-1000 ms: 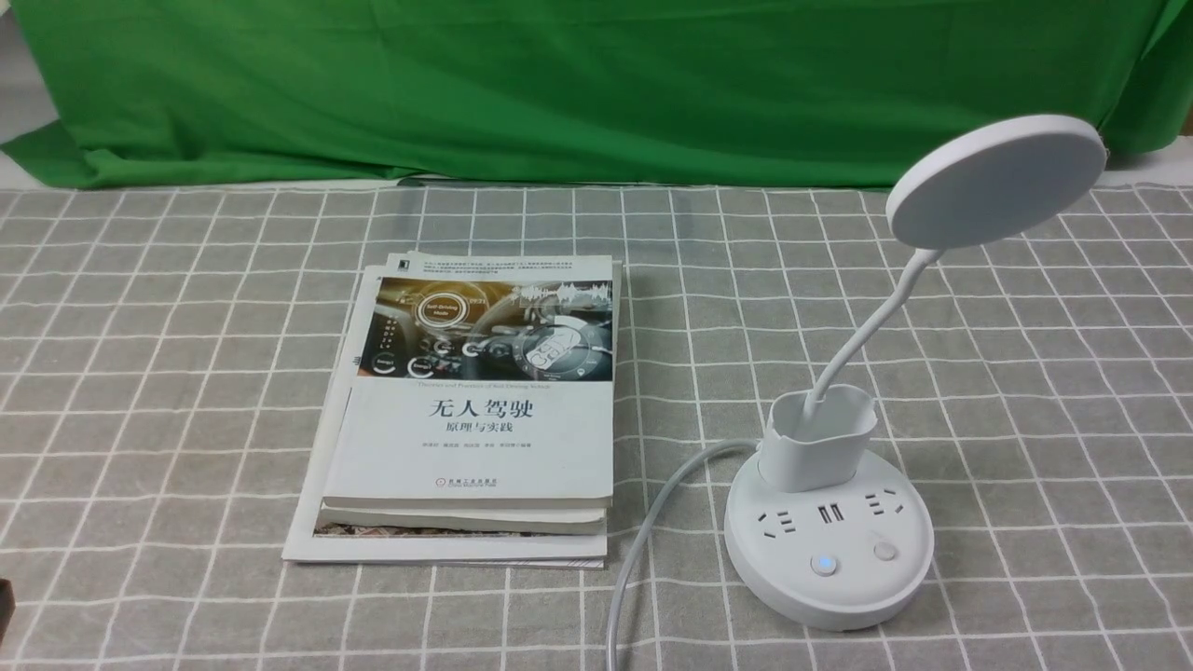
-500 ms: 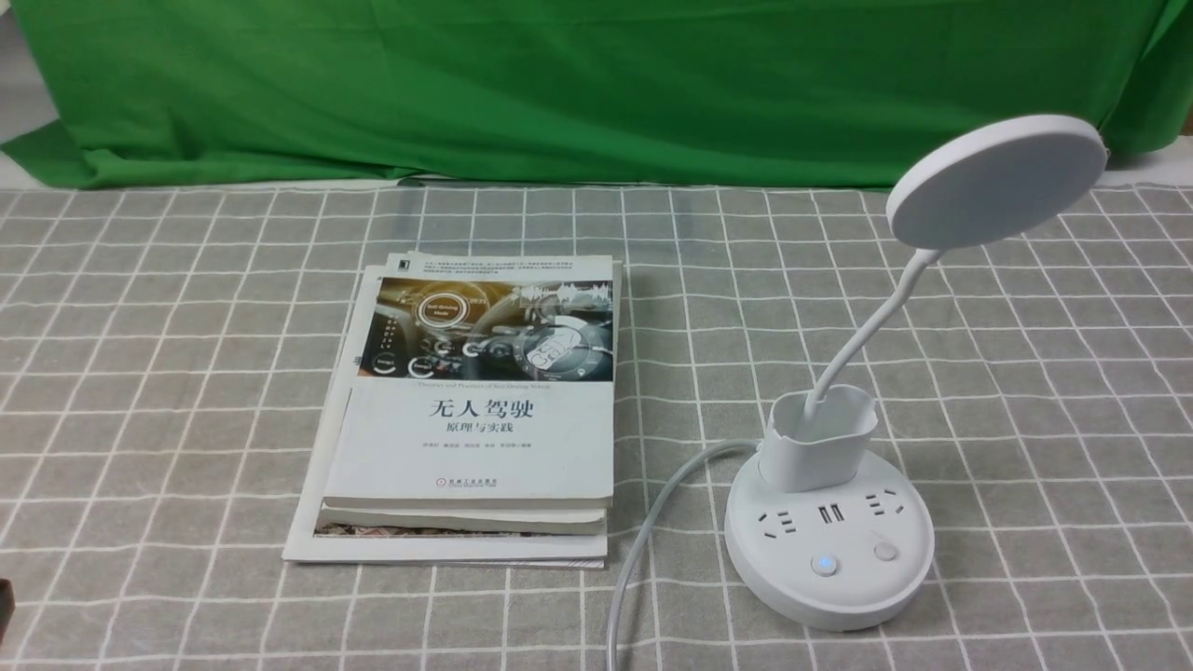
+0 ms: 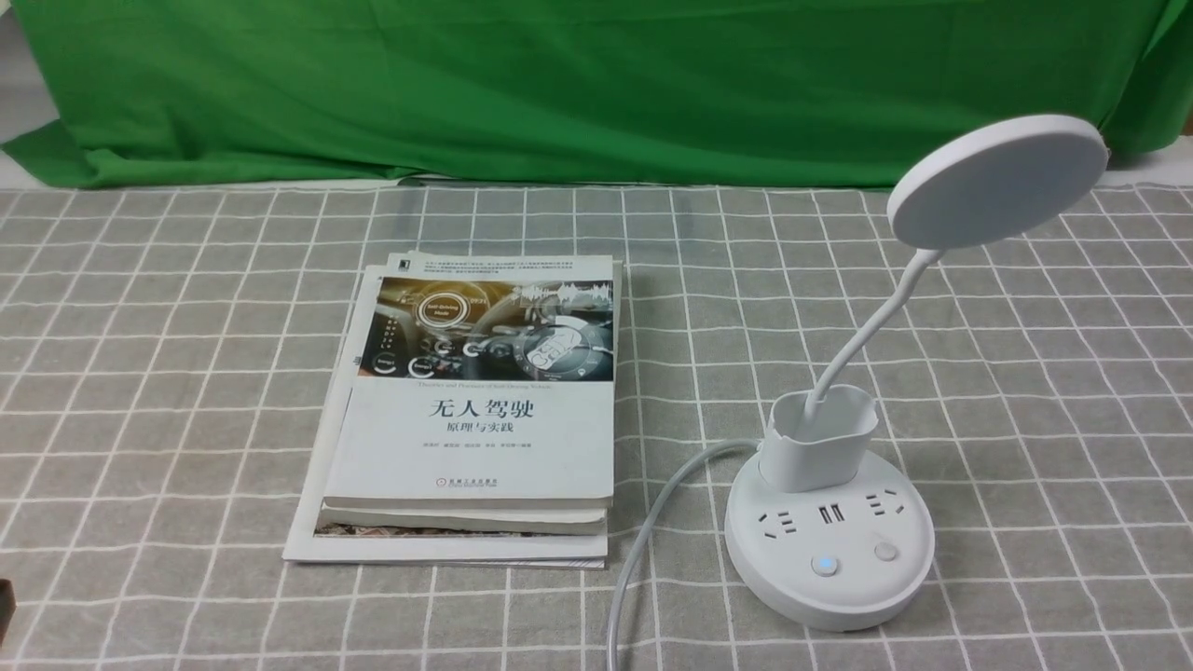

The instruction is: Turn off the desk lamp on the grey coffee tablecloth by hand.

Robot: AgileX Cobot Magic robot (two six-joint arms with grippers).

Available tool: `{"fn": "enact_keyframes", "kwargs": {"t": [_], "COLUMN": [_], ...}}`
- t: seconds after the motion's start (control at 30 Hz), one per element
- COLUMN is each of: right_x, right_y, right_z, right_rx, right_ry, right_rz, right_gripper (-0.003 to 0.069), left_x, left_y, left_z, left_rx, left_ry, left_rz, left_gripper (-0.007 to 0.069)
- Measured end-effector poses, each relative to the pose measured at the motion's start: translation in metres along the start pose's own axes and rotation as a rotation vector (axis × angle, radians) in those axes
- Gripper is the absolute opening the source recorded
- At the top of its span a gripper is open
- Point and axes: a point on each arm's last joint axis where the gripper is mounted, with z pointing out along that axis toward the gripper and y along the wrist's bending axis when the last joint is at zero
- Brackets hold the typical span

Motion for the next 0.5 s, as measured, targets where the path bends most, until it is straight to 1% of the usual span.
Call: {"fn": "enact_keyframes", "kwargs": {"t": [0.13, 0.5], "right_x": [-0.0017, -0.0024], "right_y": [-0.0003, -0.0004], "right_z": [0.0, 0.0], "right_rx": [0.002, 0.003], "right_ry": [-0.019, -0.027], "right_rz": [0.026, 0.03], "right_gripper": [0.0048, 0.005], "left_x": [-0.0001, -0.0001], "left_y": [0.0, 0.0], "left_z": [0.0, 0.0], "left_rx": [0.0, 0.0], "left_ry": [-0.001, -0.001], "left_rz": [0.0, 0.0], "left_gripper": [0.0019, 0.0019]}}
